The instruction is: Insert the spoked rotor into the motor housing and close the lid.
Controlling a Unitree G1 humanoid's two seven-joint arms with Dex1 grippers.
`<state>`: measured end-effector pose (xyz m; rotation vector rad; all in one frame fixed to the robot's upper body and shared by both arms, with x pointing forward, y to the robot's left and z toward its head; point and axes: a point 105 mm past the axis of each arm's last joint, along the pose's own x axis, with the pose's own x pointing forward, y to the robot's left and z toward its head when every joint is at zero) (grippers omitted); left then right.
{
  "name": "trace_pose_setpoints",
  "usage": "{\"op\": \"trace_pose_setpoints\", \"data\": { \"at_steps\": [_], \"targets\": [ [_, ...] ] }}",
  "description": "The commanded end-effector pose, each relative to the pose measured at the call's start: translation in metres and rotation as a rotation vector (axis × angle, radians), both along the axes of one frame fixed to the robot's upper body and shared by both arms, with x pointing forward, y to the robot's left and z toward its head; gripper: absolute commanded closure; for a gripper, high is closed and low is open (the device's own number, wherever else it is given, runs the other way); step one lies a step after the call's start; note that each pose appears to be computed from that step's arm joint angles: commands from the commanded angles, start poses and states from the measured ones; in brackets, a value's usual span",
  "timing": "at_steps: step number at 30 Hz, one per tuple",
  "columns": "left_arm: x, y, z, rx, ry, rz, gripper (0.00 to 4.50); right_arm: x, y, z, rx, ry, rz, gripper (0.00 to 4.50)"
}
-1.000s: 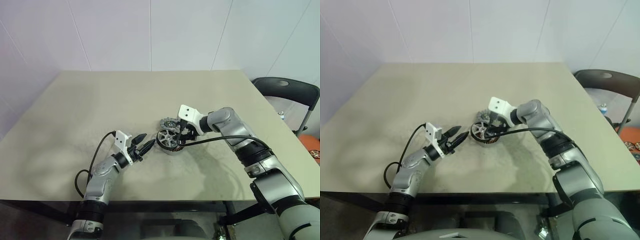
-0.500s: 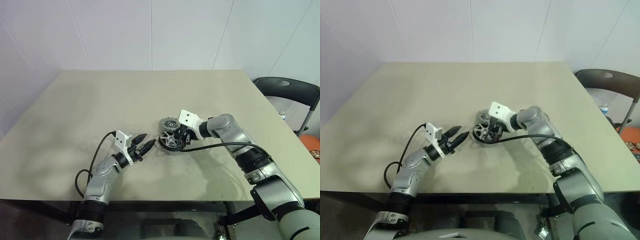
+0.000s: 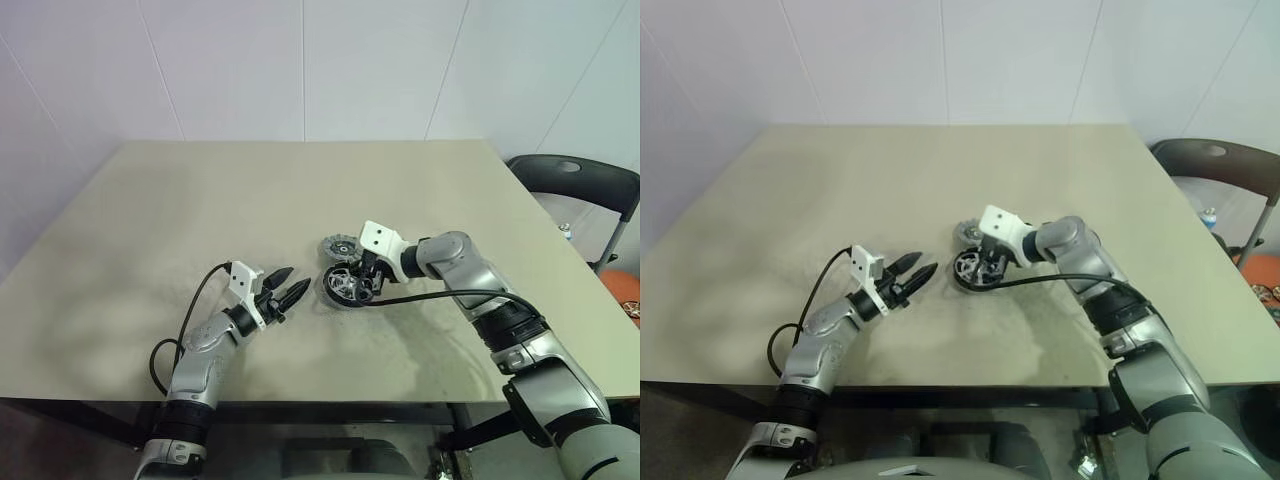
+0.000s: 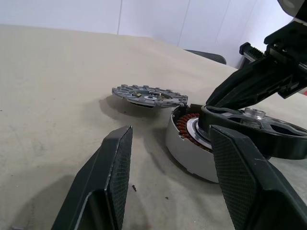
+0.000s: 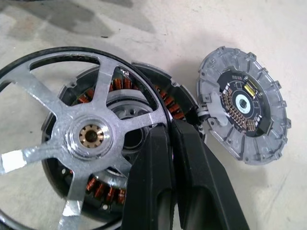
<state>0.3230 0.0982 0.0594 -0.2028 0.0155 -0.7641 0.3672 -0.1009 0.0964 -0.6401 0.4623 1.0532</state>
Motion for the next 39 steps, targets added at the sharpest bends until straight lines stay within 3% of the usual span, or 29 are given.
{"op": "trace_pose_setpoints", "data": {
  "at_steps": [1,7,18,28,39],
  "targets": [
    [0.002,-0.003,0.008,-0.008,-0.037,-0.007,1.81,0.007,0.004,0.036,0.035,-0.088,0.024,4.49],
    [0.002,-0.002,0.008,-0.009,-0.037,0.0,1.81,0.01,0.005,0.046,0.03,-0.12,0.034,4.49],
    [0.002,0.0,0.008,-0.005,-0.038,0.0,1.81,0.03,-0.012,0.03,-0.03,-0.173,-0.093,4.49],
    [0.002,0.0,0.005,0.0,-0.029,-0.003,1.81,0.023,0.005,0.037,0.085,-0.125,-0.071,4.49],
    [0.002,0.001,0.004,0.002,-0.026,0.002,1.81,0.021,0.005,0.024,0.074,-0.099,-0.081,4.49]
  ]
}}
